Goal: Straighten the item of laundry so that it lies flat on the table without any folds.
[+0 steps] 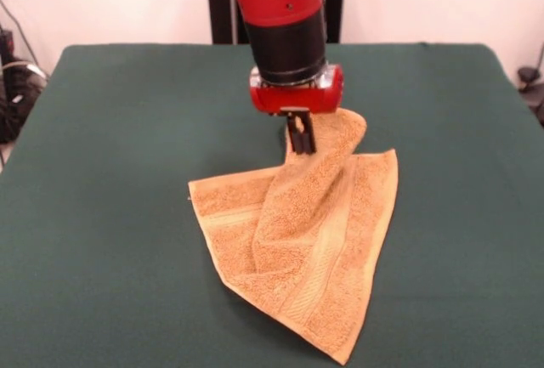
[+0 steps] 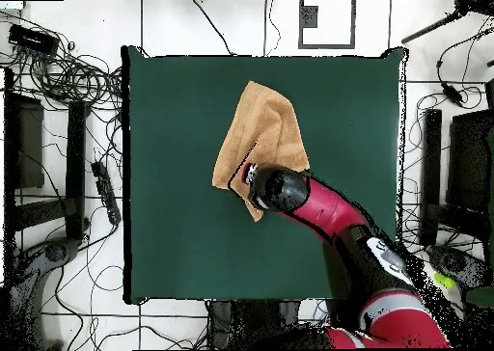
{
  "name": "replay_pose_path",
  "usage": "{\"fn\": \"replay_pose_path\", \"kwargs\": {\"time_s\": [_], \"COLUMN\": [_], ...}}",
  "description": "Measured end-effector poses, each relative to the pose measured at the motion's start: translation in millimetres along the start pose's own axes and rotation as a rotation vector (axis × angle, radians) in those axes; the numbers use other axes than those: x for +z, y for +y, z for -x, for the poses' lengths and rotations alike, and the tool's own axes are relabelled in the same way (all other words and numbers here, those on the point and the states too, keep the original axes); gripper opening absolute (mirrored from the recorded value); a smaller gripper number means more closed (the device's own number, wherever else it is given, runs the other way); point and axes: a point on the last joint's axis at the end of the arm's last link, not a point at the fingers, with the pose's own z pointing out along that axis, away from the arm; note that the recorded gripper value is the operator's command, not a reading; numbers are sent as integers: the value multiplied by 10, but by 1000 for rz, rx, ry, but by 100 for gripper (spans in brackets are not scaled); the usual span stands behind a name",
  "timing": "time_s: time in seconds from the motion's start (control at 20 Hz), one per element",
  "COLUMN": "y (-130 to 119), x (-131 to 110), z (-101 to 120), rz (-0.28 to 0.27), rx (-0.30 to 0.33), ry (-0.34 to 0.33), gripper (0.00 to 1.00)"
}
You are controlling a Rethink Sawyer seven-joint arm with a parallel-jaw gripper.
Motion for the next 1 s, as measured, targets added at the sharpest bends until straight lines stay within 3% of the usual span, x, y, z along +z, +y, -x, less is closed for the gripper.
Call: {"fn": "replay_pose_path", "kwargs": {"time_s": [0.35,0.5,0.7,0.85,1.0], "y": [88,104,199,294,412], "x": [-207,-238,-231,-166,-51], "z": [23,13,-62,-161,-276], "rz": [211,252,242,190,98], "rx": [205,248,237,187,89], "ry": [52,57,62,61,53], "gripper": [0,0,0,0,0]}}
